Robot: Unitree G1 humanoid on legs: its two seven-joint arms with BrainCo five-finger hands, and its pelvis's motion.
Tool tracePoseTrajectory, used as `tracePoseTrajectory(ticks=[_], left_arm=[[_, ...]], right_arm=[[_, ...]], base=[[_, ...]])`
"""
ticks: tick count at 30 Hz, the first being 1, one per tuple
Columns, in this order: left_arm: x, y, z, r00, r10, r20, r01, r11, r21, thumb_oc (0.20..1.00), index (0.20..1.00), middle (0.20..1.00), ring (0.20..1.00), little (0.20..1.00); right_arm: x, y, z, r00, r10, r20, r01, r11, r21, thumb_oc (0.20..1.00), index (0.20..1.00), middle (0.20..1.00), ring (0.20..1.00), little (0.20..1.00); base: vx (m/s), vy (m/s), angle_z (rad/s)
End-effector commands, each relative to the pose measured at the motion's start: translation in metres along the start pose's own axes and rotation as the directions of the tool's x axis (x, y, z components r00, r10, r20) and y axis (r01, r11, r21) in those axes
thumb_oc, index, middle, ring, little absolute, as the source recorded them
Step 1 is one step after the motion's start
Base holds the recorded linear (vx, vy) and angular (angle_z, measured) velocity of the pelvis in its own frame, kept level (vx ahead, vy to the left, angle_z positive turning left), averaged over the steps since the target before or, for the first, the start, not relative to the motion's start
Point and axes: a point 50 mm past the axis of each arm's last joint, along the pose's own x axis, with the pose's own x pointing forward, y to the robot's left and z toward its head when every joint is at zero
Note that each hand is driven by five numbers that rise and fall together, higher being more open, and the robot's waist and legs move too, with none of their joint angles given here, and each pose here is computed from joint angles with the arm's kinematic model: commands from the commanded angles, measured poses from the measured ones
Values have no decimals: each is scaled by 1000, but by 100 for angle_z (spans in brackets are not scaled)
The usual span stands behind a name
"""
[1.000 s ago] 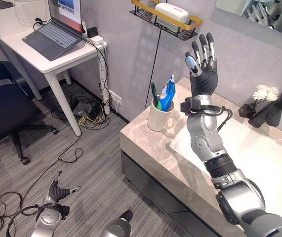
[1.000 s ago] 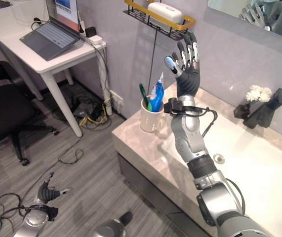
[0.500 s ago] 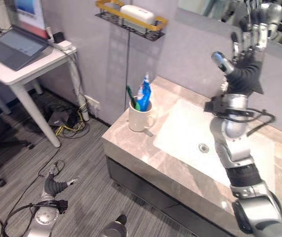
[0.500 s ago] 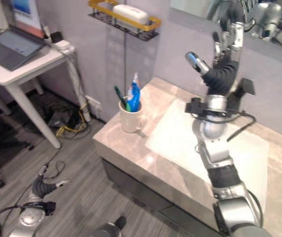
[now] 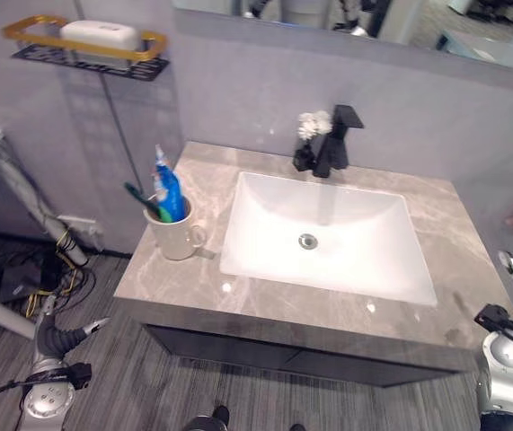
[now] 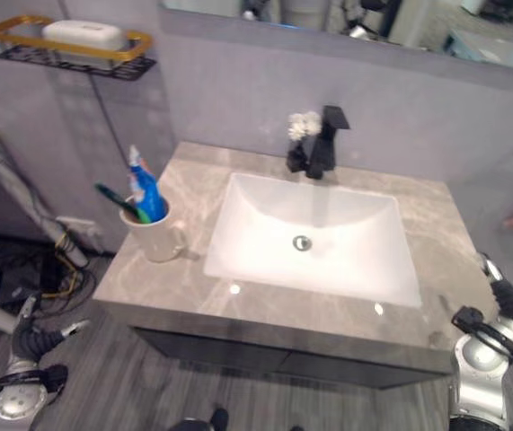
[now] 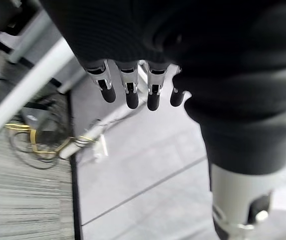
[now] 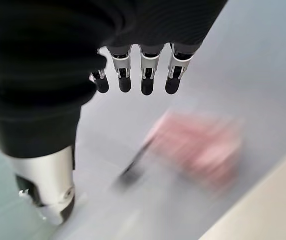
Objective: Put brush and paste in cup on sink, flatten towel.
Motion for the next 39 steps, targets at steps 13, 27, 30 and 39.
tracePoseTrajectory(ticks=[13,27,30,39], left_arm=[[-2,-7,17,996,15,84,-7,996,-93,1000,1000,1000,1000,1000],[-9,-30,26,982,-146,116,164,974,-157,1000,1000,1000,1000,1000],[-1,-32,37,978,-140,158,163,976,-144,1000,1000,1000,1000,1000],[1,-26,50,964,-145,224,174,978,-116,1000,1000,1000,1000,1000]], right_arm=[[-79,-68,-149,742,-18,-671,-336,856,-393,1000,1000,1000,1000,1000],[-181,-44,-178,281,336,-899,-956,177,-232,1000,1000,1000,1000,1000],[-175,-32,-174,315,363,-877,-944,213,-251,1000,1000,1000,1000,1000],[-180,-40,-176,303,361,-882,-953,146,-267,1000,1000,1000,1000,1000]], base=[[-9,13,-16],[69,-87,13],[-3,42,12],[93,216,0]])
